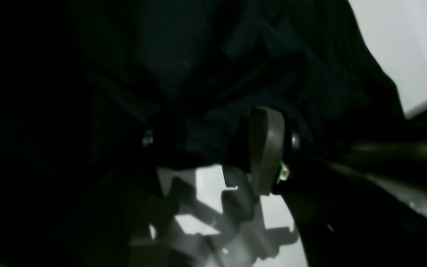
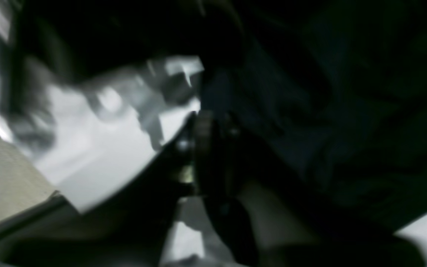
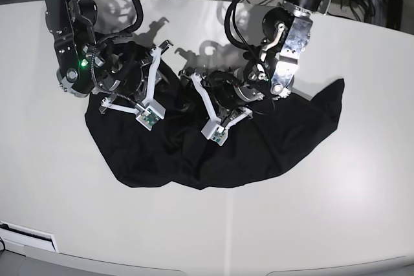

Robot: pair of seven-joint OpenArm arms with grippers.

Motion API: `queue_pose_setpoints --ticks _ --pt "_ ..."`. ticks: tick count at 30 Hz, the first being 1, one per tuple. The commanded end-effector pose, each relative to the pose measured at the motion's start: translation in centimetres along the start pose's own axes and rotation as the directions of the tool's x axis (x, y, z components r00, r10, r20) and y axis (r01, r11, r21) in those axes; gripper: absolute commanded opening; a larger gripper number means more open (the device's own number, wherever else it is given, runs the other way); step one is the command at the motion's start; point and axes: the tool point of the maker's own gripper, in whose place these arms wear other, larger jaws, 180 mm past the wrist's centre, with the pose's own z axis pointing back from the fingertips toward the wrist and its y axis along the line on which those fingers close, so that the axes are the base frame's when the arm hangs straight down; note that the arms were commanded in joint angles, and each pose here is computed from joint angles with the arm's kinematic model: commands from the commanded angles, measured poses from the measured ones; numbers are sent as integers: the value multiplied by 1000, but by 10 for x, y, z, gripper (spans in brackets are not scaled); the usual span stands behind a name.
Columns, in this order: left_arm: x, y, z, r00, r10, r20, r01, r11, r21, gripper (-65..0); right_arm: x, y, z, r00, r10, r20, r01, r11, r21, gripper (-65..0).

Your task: Layout the t-shirt on the table in an organized manner, then fold the t-shirt properly

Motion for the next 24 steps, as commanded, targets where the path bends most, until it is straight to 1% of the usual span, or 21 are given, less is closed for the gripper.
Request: queue_pose_setpoints --ticks 1,2,3,5,6,9,11,12,14,16,19,20,21,22,24 --pt "21 -5 -1 998 -4 63 5 1000 -15 -327 22 -6 8 998 6 60 -6 1000 -11 -447" --pt "21 -5 -1 998 -2 63 2 1000 -14 -327 32 -3 13 996 7 88 -7 1000 5 -404" --pt "20 -5 -1 998 -1 62 2 1000 -15 -327 43 1 18 992 13 127 -16 1000 16 -392" --pt "16 -6 -1 999 3 52 -2 1000 -16 -327 59 6 27 981 29 192 -33 999 18 -393" --pt "14 -7 -1 999 5 46 -4 1000 -19 -327 61 4 27 980 34 198 -37 999 9 -393" --pt "7 -6 0 1000 2 11 -2 1000 -18 -327 62 -14 23 976 27 218 -10 997 -81 -393" --pt "9 -6 0 1000 0 14 0 1000 -19 -327 61 -28 17 970 18 244 16 990 -138 -393" --pt "9 -7 0 1000 1 16 -1 1000 -24 -327 57 -33 11 969 13 246 26 987 -156 -393" --pt "9 -13 0 1000 3 22 -2 998 -56 -327 43 -39 -4 976 -1 216 40 984 -176 -393" --pt "11 -18 0 999 12 32 -9 997 -80 -327 28 -42 -18 985 -28 170 57 984 -168 -393" --pt "14 -18 0 999 10 37 -7 997 -81 -327 10 -45 -33 992 -59 112 75 987 -142 -394" --pt "15 -17 0 999 7 38 -4 997 -80 -327 7 -48 -36 993 -65 98 78 986 -145 -401" --pt "16 -16 0 999 5 39 -2 997 -79 -327 1 -52 -39 995 -64 74 75 985 -154 -429" --pt "17 -15 0 999 3 40 0 997 -78 -327 -5 -55 -41 997 -56 50 64 984 -168 -474" --pt "18 -15 0 999 1 39 2 997 -77 -327 -14 -58 -43 999 -45 14 47 982 -185 -588"
